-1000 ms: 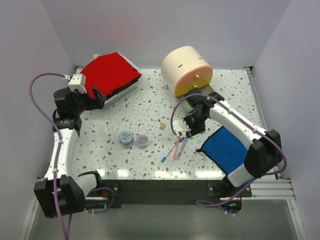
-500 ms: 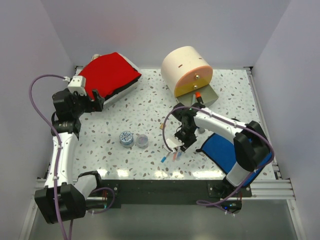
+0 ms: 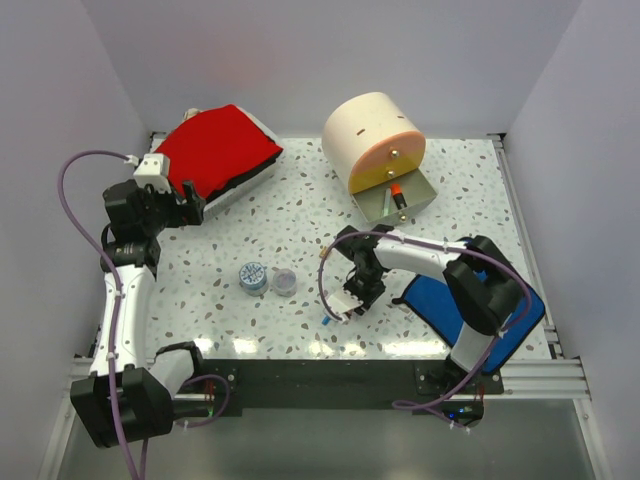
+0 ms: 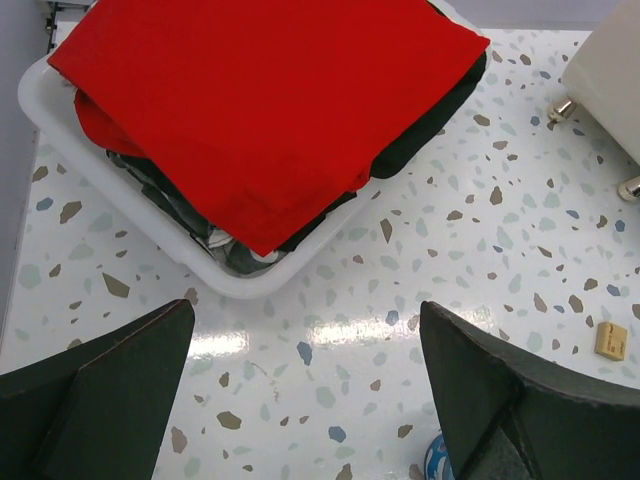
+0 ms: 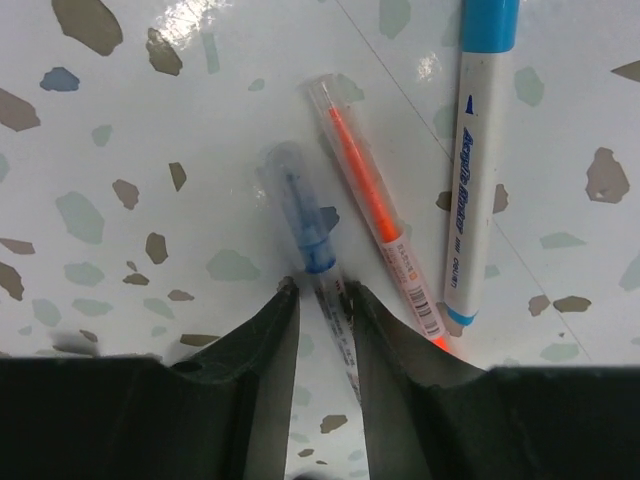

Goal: Sort the stationery into containers
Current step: Pick up the pen from the center of the board, then place the pen in the drawer.

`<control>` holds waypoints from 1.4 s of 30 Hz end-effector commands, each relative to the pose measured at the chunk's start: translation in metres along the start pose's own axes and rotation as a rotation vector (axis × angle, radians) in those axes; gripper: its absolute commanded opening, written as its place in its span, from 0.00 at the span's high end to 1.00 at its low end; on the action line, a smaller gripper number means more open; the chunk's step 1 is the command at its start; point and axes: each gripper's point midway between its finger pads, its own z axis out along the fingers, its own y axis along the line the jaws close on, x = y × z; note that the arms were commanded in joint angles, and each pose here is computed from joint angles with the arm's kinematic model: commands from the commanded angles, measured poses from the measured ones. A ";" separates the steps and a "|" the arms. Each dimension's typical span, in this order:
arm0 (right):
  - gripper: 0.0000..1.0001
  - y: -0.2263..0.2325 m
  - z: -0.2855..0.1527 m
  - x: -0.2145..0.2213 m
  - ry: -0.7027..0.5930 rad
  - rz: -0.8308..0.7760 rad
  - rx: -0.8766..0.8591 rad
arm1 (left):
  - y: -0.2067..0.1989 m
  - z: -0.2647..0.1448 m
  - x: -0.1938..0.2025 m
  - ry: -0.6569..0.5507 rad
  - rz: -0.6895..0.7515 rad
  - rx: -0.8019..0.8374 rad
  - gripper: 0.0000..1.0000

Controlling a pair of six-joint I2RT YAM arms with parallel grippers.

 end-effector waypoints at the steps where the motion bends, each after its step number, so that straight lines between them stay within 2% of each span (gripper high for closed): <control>1: 0.78 -0.005 0.010 0.008 0.039 0.001 0.005 | 0.003 -0.002 -0.005 -0.017 0.020 -0.008 0.00; 2: 0.91 -0.003 0.012 0.009 0.043 0.003 -0.006 | 0.003 -0.001 -0.005 -0.017 0.017 -0.008 0.00; 3: 0.97 0.000 0.009 0.009 0.042 0.007 -0.018 | 0.003 -0.001 -0.006 -0.020 0.015 -0.006 0.00; 4: 1.00 -0.001 0.005 0.007 0.041 0.010 -0.012 | 0.003 -0.001 -0.007 -0.025 0.015 -0.005 0.00; 7: 1.00 -0.007 -0.030 -0.002 0.040 0.027 0.052 | 0.000 0.001 -0.011 -0.049 0.009 0.011 0.00; 10: 1.00 -0.019 -0.086 -0.013 0.031 0.036 0.162 | -0.001 0.005 -0.014 -0.072 0.002 0.020 0.00; 14: 1.00 -0.035 -0.147 -0.009 0.068 0.077 0.300 | 0.000 0.010 -0.020 -0.095 -0.003 0.027 0.00; 17: 1.00 -0.046 -0.167 0.013 0.143 0.130 0.371 | -0.002 0.016 -0.026 -0.106 -0.007 0.046 0.00; 21: 1.00 -0.060 -0.184 0.071 0.228 0.291 0.434 | -0.003 0.022 -0.037 -0.117 -0.008 0.065 0.00; 26: 1.00 -0.079 -0.190 0.131 0.241 0.452 0.427 | -0.002 0.023 -0.040 -0.116 -0.008 0.059 0.00; 33: 1.00 -0.091 -0.183 0.187 0.300 0.479 0.437 | -0.003 0.019 -0.034 -0.098 -0.018 0.051 0.00; 36: 0.96 -0.097 -0.178 0.204 0.317 0.506 0.450 | -0.001 0.018 -0.036 -0.094 -0.011 0.041 0.00; 38: 0.85 -0.102 -0.179 0.210 0.320 0.517 0.479 | 0.001 0.018 -0.040 -0.097 -0.001 0.036 0.00; 39: 0.72 -0.103 -0.180 0.210 0.319 0.528 0.495 | 0.002 0.019 -0.039 -0.093 -0.002 0.035 0.00; 42: 0.62 -0.107 -0.191 0.207 0.315 0.518 0.554 | 0.002 0.021 -0.039 -0.093 -0.003 0.035 0.00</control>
